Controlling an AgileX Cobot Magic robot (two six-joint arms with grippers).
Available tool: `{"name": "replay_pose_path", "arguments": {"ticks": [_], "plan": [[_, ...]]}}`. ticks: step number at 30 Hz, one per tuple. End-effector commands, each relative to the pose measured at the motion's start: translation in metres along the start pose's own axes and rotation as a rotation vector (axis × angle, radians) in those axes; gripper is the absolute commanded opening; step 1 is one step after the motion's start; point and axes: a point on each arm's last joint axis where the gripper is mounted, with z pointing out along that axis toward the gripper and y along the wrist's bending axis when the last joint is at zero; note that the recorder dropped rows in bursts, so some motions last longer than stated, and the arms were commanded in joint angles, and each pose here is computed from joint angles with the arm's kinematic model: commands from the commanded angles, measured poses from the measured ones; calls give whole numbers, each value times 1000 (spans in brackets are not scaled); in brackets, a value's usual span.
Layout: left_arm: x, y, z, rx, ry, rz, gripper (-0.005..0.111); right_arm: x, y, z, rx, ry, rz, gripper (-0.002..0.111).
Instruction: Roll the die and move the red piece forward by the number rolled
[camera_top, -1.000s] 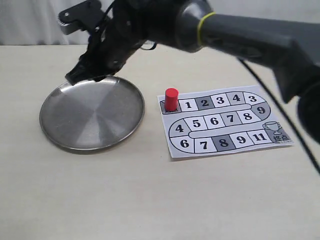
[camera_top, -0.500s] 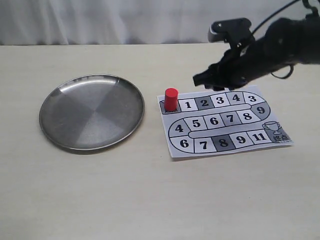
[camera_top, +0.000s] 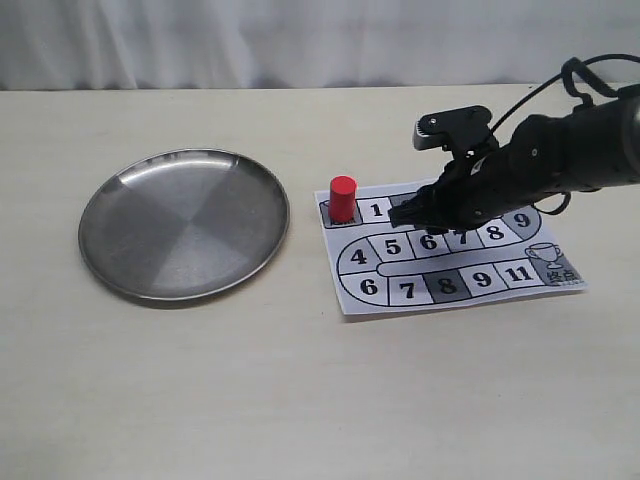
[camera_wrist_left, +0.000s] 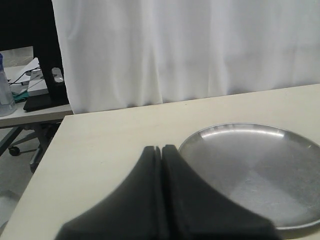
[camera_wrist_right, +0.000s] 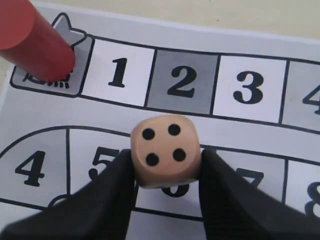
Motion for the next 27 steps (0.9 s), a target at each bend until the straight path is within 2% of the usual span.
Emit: {"name": "replay_pose_path", "arguments": {"ticks": [1,9,13,15,21,25,26,27], "plan": [[-1,0,0,4,-20,-8,0,1,-1,-1,-2,12,-7,9],[-1,0,0,4,-20,-8,0,-3,-1,-1,7,-35,-7,61],[-1,0,0,4,-20,-8,0,-5,-3,-1,13,-53,-14,77],[-1,0,0,4,-20,-8,0,-6,-3,-1,16,-65,-23,81],[-1,0,0,4,-20,-8,0,-11,-2,-12,18,-83,-55,81],[-1,0,0,4,-20,-8,0,-16,-2,-55,27,-42,-152,81],[-1,0,0,4,-20,-8,0,-14,-1,-75,21,-9,-157,78],[-1,0,0,4,-20,-8,0,-12,0,-89,14,26,-153,70]]}}
